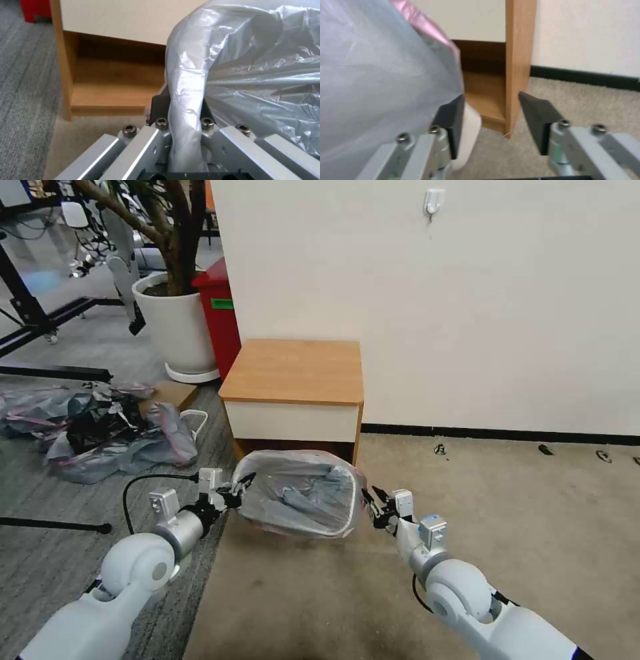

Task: Pick up the garbage bag from the table and place it over the trash can.

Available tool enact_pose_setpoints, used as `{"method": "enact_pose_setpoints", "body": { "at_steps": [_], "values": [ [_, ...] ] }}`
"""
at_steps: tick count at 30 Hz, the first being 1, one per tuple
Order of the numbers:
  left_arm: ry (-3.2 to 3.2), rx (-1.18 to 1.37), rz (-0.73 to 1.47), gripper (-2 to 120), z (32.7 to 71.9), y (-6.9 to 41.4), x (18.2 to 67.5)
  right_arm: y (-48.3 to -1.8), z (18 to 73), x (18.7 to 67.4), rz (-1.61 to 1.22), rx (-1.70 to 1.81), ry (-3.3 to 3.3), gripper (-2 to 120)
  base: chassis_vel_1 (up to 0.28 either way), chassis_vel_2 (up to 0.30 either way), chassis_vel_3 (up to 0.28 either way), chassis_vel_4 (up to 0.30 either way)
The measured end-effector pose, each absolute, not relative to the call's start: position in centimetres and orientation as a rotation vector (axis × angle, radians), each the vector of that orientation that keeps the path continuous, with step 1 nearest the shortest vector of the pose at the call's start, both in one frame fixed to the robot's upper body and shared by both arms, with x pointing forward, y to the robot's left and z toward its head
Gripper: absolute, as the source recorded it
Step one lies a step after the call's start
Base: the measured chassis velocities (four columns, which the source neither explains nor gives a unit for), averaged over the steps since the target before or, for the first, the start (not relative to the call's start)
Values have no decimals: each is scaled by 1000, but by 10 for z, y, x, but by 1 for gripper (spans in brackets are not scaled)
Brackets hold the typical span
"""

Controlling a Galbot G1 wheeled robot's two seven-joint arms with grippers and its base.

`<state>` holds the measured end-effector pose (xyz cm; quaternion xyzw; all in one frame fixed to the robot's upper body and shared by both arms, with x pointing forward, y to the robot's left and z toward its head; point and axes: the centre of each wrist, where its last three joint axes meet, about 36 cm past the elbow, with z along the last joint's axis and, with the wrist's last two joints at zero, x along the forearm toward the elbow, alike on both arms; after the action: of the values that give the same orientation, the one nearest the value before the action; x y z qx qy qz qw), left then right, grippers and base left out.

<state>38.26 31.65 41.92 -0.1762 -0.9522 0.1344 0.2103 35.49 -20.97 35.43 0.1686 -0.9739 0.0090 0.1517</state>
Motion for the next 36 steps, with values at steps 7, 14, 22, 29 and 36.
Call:
{"method": "enact_pose_setpoints", "body": {
  "at_steps": [7,14,22,29,36],
  "values": [
    [-2666,-416,361,2,412,321,386,-230,366,348,216,435,-2864,76,0,0,0,0],
    [-2692,-362,302,2,412,320,386,-248,392,343,526,574,-2974,92,0,0,0,0],
    [-2727,-348,214,2,416,305,378,-235,437,318,735,894,-3012,64,0,0,0,0],
    [-2780,-383,96,2,424,290,371,-221,464,309,803,1060,-2976,35,0,0,0,0],
    [-2803,-421,-1,2,424,275,361,-212,476,301,901,1155,-2854,15,0,0,0,0]
  ]
}}
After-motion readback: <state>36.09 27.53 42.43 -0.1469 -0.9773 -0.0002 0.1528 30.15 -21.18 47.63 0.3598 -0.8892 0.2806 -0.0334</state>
